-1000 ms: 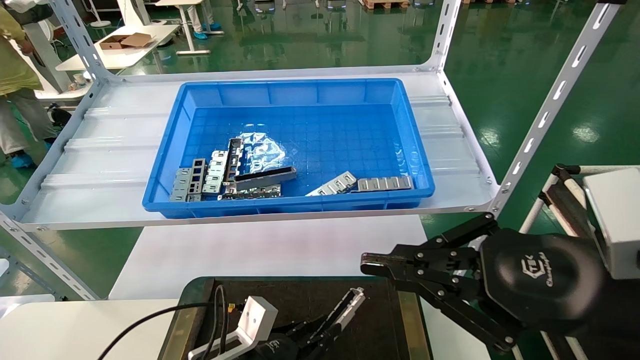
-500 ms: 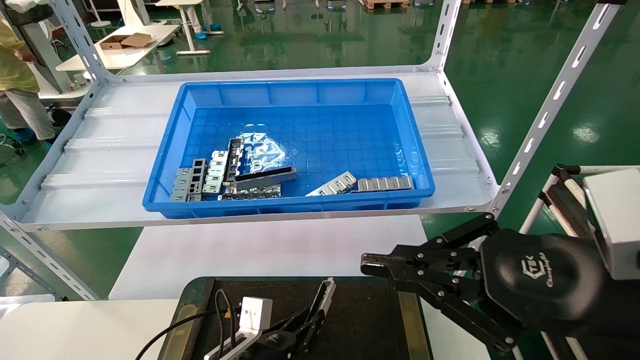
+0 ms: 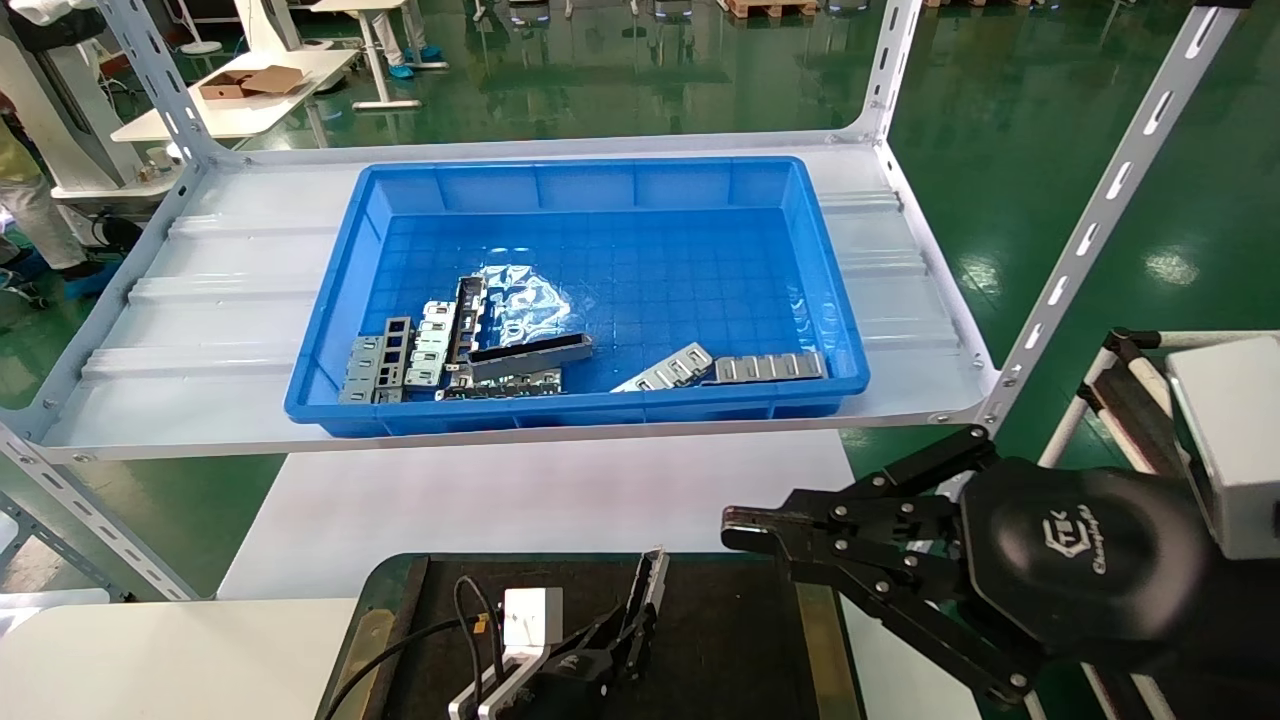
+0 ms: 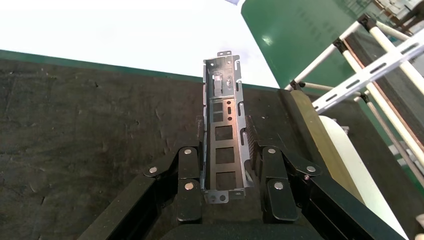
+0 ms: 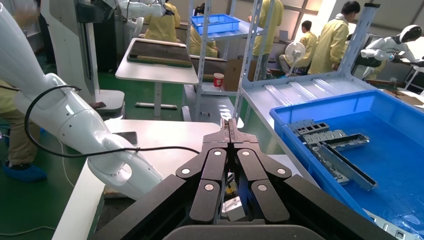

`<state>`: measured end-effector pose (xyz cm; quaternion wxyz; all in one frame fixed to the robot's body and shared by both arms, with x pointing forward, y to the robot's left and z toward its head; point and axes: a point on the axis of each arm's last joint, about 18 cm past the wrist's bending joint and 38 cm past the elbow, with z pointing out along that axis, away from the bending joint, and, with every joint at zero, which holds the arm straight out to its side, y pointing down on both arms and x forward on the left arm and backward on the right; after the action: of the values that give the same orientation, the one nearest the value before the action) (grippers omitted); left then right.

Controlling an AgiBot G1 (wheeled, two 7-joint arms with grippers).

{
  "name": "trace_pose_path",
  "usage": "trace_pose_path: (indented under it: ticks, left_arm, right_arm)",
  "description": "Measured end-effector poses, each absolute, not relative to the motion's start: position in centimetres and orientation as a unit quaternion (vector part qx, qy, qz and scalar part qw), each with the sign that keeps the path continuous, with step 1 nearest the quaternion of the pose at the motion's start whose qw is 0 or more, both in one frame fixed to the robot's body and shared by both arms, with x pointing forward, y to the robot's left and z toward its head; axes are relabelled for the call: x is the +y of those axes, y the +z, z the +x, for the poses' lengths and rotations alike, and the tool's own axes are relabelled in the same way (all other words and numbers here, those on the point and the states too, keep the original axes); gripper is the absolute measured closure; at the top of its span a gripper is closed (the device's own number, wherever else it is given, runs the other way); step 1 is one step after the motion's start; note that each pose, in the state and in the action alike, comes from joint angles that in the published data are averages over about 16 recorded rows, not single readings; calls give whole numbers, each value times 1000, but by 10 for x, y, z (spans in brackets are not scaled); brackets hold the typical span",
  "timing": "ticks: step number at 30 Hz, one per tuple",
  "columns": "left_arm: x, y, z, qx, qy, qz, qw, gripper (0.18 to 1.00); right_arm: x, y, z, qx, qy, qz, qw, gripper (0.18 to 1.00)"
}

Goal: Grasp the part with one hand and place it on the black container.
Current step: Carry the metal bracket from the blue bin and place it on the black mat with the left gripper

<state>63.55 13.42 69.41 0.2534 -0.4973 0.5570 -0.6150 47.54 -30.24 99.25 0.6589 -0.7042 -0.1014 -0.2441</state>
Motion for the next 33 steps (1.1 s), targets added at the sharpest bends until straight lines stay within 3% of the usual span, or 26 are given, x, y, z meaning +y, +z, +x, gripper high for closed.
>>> trace_pose_path:
  ticks: [33]
  left_arm:
    - [121, 663, 645, 540, -612, -526, 241, 833]
  right_arm:
    - [-302, 993, 475, -101, -244, -704, 659, 988]
